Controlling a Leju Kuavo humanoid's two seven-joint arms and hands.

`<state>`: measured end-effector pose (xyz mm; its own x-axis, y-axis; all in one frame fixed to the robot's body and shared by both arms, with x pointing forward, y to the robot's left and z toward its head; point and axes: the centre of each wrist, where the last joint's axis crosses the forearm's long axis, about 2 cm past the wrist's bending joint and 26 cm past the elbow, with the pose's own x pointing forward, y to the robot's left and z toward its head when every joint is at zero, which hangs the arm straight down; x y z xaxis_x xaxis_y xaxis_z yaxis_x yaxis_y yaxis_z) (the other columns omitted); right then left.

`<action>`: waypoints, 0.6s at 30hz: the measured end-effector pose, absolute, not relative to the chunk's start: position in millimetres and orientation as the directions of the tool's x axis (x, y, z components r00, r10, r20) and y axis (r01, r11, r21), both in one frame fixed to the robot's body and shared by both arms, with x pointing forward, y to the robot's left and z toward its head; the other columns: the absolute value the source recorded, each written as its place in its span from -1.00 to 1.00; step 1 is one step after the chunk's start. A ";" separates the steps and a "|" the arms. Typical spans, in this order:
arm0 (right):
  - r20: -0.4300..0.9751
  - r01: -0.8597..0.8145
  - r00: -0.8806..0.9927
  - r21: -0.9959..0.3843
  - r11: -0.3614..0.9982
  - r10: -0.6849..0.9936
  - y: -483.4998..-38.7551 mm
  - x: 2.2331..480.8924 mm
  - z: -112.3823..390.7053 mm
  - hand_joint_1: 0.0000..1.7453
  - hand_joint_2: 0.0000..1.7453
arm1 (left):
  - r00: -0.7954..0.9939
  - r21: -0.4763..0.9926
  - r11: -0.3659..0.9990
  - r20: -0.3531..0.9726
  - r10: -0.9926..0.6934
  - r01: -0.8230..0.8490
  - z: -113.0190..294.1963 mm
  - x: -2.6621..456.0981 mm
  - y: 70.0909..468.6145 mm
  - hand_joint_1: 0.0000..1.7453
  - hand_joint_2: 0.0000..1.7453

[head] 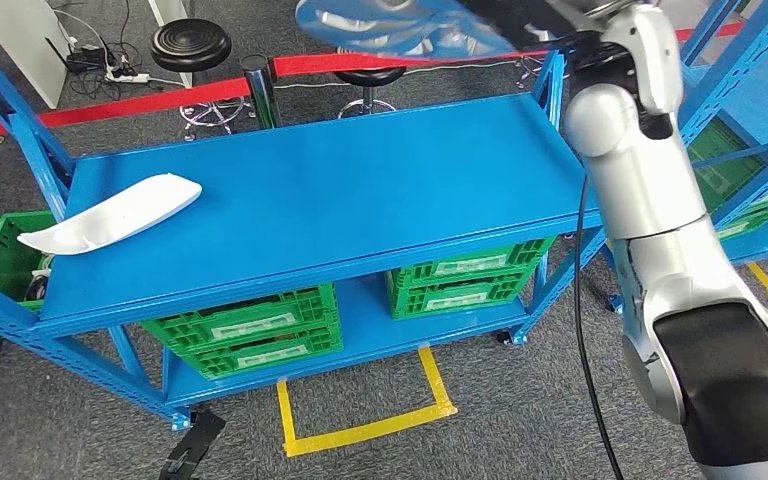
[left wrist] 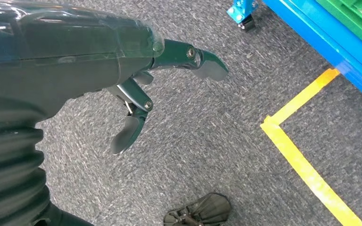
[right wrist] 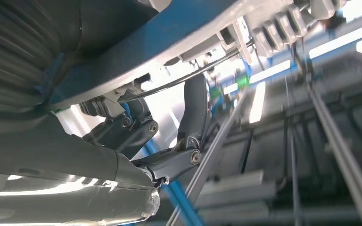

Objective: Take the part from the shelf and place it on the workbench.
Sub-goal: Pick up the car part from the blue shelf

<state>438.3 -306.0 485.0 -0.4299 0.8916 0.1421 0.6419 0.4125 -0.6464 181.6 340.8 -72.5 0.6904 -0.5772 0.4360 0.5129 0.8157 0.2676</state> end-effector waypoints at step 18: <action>0.352 0.451 -0.666 -0.512 0.731 0.658 -332.8 403.2 544.0 1.00 1.00 | 0.699 0.245 0.837 0.462 -0.545 0.490 -76.5 170.5 344.9 -1.00 1.00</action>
